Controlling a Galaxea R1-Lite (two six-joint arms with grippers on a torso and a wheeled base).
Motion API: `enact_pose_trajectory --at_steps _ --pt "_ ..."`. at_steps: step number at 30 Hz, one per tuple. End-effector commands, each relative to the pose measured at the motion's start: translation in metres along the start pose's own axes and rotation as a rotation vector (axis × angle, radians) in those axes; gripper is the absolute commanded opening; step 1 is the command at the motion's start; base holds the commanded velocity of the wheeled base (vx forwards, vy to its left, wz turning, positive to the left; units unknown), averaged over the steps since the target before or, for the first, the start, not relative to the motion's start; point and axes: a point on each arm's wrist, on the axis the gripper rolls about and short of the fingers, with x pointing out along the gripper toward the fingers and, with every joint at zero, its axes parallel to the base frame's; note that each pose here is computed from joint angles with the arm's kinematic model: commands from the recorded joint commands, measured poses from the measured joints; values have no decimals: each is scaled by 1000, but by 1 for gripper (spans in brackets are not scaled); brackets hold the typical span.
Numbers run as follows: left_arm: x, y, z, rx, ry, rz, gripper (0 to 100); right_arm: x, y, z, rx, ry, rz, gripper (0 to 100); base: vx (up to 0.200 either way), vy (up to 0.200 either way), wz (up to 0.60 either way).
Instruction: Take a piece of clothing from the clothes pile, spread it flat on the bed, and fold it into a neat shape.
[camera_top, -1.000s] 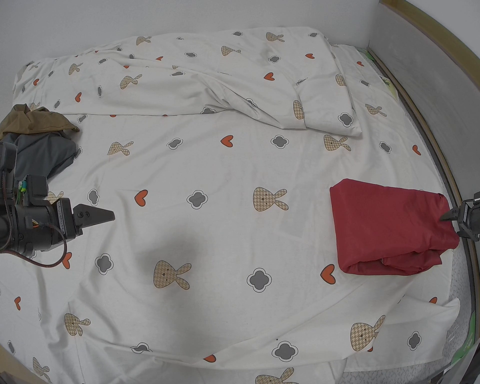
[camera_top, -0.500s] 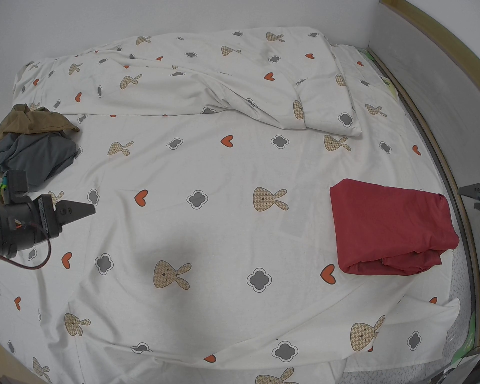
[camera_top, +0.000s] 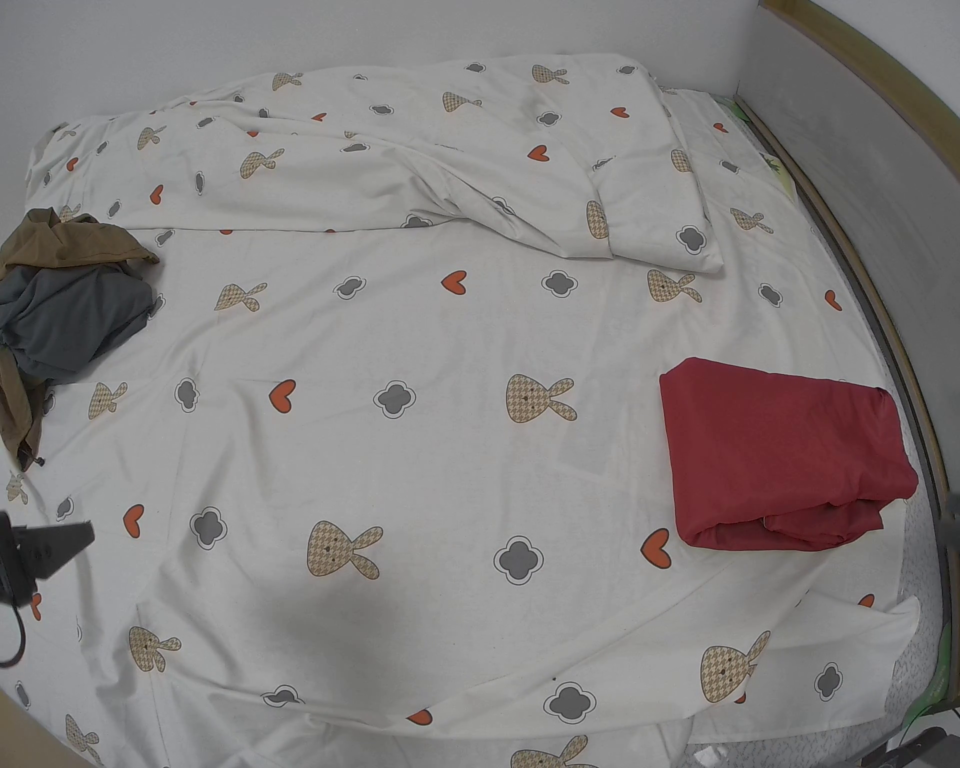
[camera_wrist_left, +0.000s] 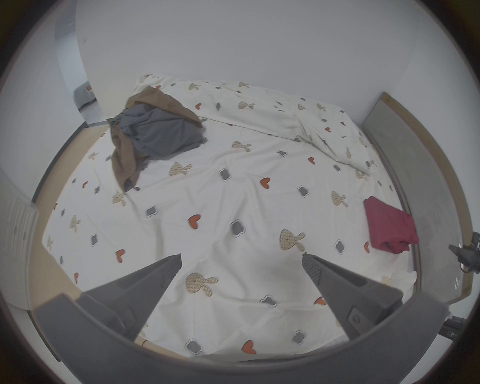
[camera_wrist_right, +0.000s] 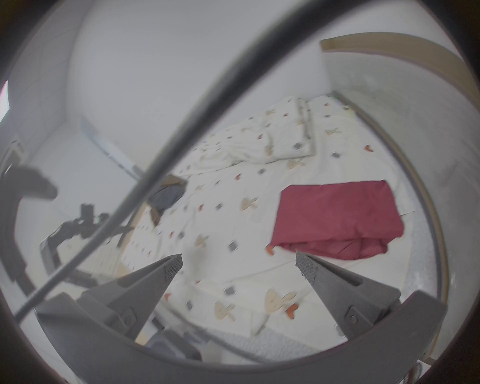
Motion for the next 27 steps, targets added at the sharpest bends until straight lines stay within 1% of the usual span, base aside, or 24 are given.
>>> enact_pose_trajectory --at_steps 1,2,3,4,5,6,7,8,9,10,11,13,14,16,17,18,19,20,21,22,23,24,26,27 --pt "-35 33 -84 -14 -68 156 100 -51 5 -119 -162 26 257 100 0 0 0" --pt "-41 38 -99 -8 -132 142 100 -56 3 -141 -195 -65 197 100 0 0 0" --pt "-42 40 -106 -1 -147 143 100 -58 2 -150 -209 -97 171 100 0 0 0" --pt "-41 42 -113 2 -156 156 100 -59 3 -152 -211 -118 140 100 0 0 0" --pt "-41 43 -120 -2 -165 185 100 -57 2 -151 -198 -113 103 100 0 0 0" --pt "-40 44 -122 -4 -167 197 100 -56 2 -151 -196 -111 94 100 0 0 0" --pt "-36 46 -136 -11 -177 302 100 -52 -1 -153 -181 -101 54 100 0 0 0" --pt "-34 47 -147 -2 -190 377 100 -49 -3 -156 -174 -85 40 100 0 0 0" --pt "-34 48 -155 12 -220 422 100 -46 -5 -159 -176 -73 37 100 0 0 0" --pt "-34 48 -161 28 -255 440 100 -43 -7 -161 -173 -61 38 100 0 0 0" --pt "-31 49 -173 64 -308 464 100 -39 -10 -164 -173 -49 42 100 0 0 0" --pt "-16 51 -184 94 -299 486 100 -33 -13 -165 -208 -61 54 100 0 0 0" --pt "-7 52 -186 76 -311 481 100 -28 -15 -167 -238 -71 66 100 0 0 0" --pt "1 52 -184 32 -411 437 100 -20 -19 -169 -270 -92 75 100 0 0 0" --pt "4 52 -184 39 -457 379 100 -16 -22 -171 -276 -106 69 100 0 0 0" --pt "6 52 -185 48 -474 348 100 -14 -23 -172 -277 -113 65 100 0 0 0" --pt "9 52 -186 94 -526 244 100 -7 -28 -176 -282 -133 30 100 0 0 0" --pt "8 51 -188 135 -553 169 100 -3 -31 -178 -284 -152 -8 100 0 0 0" --pt "8 50 -188 162 -559 112 100 -1 -33 -177 -282 -182 -39 100 0 0 0" --pt "8 50 -188 162 -559 112 100 -1 -33 -177 -282 -182 -39 100 0 0 0" --pt "8 47 -188 187 -550 -7 100 3 -35 -177 -301 -242 -72 100 0 0 0" --pt "10 47 -191 191 -542 -36 100 5 -36 -178 -304 -259 -78 100 0 0 0" --pt "13 47 -194 194 -548 -41 100 6 -36 -178 -314 -294 -99 100 0 0 0" --pt "13 47 -194 189 -560 -45 100 5 -34 -179 -323 -329 -131 100 0 0 0"
